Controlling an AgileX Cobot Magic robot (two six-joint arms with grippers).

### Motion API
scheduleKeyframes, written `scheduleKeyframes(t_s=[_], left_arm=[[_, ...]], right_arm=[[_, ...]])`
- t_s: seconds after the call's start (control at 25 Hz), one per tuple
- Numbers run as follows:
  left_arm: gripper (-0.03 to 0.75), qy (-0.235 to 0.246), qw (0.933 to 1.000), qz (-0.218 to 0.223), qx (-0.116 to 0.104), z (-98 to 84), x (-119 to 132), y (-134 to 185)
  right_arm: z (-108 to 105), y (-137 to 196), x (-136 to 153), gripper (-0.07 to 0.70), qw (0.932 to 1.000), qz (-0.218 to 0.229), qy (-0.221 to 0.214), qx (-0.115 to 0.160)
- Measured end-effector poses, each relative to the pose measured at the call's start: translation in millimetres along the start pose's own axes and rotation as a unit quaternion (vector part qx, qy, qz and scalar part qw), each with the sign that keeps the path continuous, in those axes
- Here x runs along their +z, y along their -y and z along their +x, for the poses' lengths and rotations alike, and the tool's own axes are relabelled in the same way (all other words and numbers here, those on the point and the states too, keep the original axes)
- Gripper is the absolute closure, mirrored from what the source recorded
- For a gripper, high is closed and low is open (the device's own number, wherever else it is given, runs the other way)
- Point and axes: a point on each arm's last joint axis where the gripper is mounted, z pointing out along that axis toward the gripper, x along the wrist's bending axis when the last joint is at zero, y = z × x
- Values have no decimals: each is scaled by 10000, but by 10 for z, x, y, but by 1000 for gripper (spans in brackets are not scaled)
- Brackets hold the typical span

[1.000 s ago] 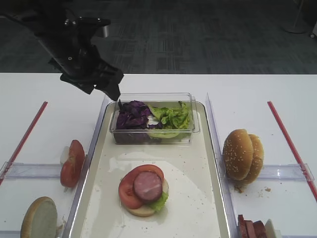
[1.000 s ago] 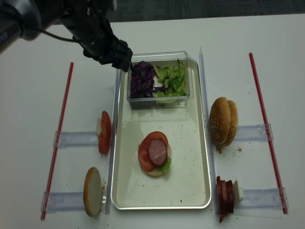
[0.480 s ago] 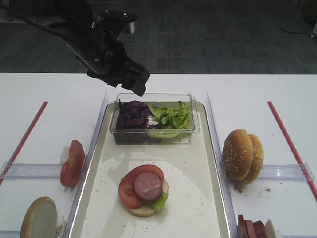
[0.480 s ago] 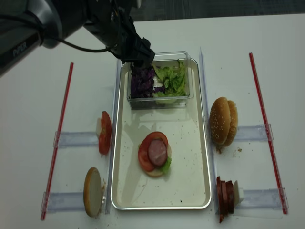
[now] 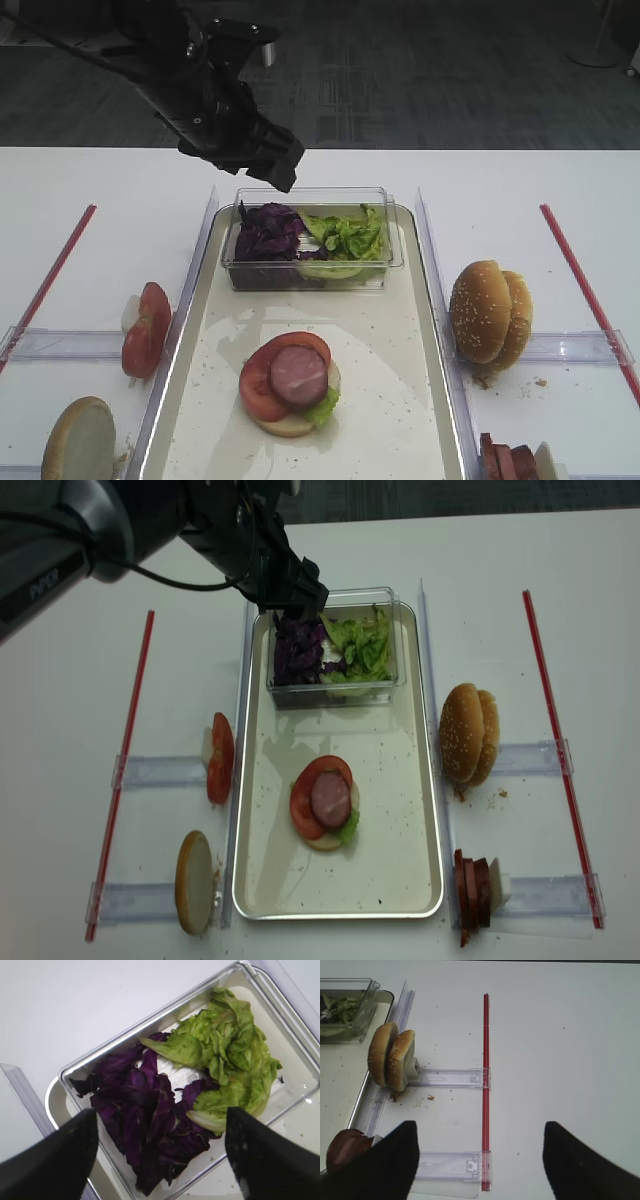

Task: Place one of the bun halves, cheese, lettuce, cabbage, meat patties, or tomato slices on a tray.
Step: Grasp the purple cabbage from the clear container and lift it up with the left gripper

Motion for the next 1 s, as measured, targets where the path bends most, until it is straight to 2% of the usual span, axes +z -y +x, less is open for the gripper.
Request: scheduleKeyframes(t_s=[0.36,1.0], left_arm=[[235,-54,9998,-199,2,14,28,-34],[242,-11,9998,195,-56,69,530,36]], right_arm=[[0,0,0,90,10000,0,0,0],[0,0,0,91,10000,0,0,0]])
